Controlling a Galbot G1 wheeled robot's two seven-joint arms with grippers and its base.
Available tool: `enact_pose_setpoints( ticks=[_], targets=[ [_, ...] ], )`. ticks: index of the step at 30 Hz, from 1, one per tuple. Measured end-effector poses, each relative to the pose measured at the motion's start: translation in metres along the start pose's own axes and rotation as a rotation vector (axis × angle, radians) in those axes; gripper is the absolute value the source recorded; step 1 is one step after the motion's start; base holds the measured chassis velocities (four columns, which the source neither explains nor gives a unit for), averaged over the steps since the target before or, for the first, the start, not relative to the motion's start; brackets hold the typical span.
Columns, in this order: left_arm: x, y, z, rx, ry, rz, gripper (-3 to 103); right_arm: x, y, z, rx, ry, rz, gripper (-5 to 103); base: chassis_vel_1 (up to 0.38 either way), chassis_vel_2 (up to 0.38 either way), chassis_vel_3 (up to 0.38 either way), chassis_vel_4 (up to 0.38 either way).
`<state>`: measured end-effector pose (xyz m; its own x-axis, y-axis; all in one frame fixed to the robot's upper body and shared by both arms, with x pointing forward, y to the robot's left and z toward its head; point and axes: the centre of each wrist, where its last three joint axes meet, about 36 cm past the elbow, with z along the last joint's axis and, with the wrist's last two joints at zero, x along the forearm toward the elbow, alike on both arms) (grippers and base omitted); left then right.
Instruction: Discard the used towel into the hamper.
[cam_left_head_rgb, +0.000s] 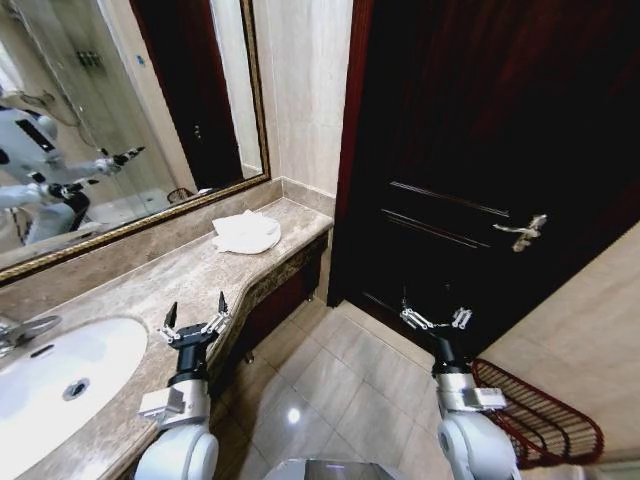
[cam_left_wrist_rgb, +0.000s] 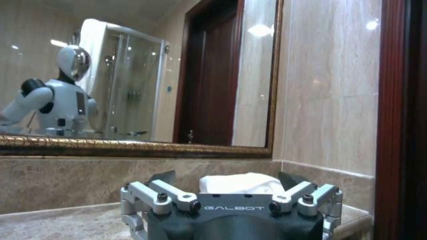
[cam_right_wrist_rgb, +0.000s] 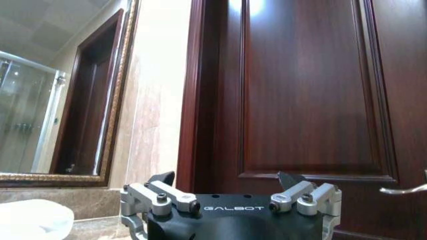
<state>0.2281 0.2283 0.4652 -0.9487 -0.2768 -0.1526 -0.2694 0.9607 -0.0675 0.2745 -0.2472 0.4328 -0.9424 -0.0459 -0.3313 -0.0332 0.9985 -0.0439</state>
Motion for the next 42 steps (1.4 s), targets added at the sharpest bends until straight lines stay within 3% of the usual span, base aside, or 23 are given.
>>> enact_pose_setpoints(
  ticks=[11, 22, 32, 42],
  targets=[
    [-0.004, 0.004, 0.002, -0.013, 0.02, -0.067, 100, -0.002, 0.0, 0.002, -0.008, -0.002, 0.0, 100, -0.129, 0.109, 0.129, -0.113],
    [-0.013, -0.004, 0.028, 0.064, 0.111, -0.033, 100, -0.001, 0.005, 0.006, -0.019, -0.021, 0.014, 100, -0.16, 0.155, 0.171, -0.164],
    [-0.038, -0.011, 0.051, 0.08, 0.15, -0.014, 100, 0.007, -0.003, 0.01, 0.022, -0.022, 0.013, 100, -0.024, 0.03, 0.018, -0.01],
    [-0.094, -0.011, 0.061, 0.056, 0.156, -0.04, 100, 0.019, -0.006, 0.016, 0.058, 0.009, 0.033, 100, 0.016, -0.007, -0.008, 0.009]
  ],
)
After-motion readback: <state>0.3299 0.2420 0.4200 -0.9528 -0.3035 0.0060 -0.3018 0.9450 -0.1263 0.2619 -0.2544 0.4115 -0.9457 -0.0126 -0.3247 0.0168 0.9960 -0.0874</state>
